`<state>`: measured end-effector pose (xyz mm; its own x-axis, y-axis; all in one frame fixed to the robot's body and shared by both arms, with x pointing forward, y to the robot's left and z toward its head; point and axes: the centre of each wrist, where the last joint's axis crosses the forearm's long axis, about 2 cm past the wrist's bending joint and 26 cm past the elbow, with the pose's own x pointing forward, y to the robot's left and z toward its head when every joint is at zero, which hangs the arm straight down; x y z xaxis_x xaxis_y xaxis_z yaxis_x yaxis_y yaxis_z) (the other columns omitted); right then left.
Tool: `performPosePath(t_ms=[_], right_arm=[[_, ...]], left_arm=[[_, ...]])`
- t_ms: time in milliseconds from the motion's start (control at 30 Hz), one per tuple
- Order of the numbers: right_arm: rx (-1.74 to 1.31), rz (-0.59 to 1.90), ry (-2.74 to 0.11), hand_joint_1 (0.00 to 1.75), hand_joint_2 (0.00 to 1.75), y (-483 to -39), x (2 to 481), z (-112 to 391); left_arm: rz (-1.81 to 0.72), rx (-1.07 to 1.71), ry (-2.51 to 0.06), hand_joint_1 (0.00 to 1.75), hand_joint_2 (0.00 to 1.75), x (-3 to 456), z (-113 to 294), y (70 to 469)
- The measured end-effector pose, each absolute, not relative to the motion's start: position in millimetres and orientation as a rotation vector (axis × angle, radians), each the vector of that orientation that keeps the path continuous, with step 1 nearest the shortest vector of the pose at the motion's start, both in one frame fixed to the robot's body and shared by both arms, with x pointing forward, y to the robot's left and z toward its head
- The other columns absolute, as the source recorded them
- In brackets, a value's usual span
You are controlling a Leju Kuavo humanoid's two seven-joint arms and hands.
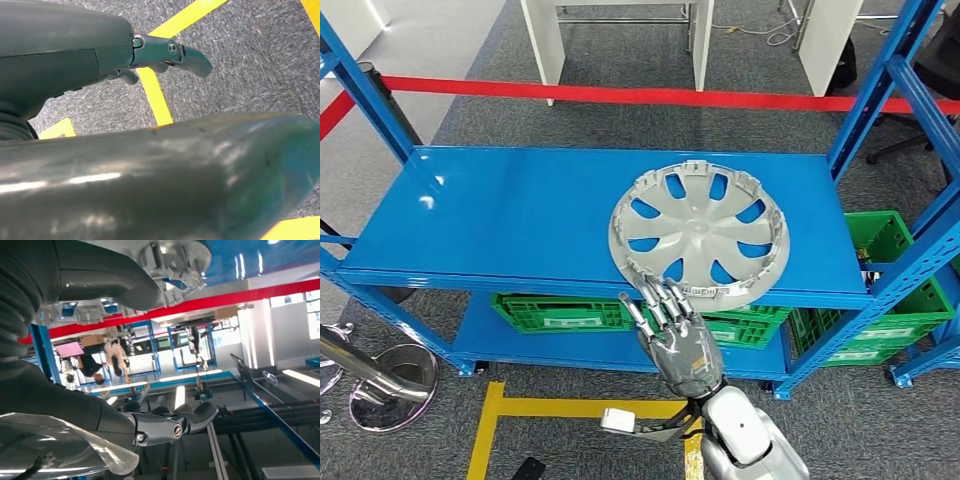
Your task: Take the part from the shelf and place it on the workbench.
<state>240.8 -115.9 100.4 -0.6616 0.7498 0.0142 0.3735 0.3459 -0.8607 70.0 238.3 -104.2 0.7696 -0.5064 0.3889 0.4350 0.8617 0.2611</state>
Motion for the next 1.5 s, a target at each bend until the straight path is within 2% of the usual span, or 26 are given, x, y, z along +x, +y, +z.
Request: performPosePath(t_ms=[633,1500], right_arm=[[-1.031,1.460,-2.019,0.00,1.75,-124.2,259.9,67.4],[-1.093,1.508,-1.890,0.00,1.75,-134.7,287.3,61.0]], left_arm=[[-0.520,0.151,-0.487,0.00,0.00,82.4,-101.7,235.4],[-0.541,0.114,-0.502,0.00,0.00,87.4,-99.2,222.2]])
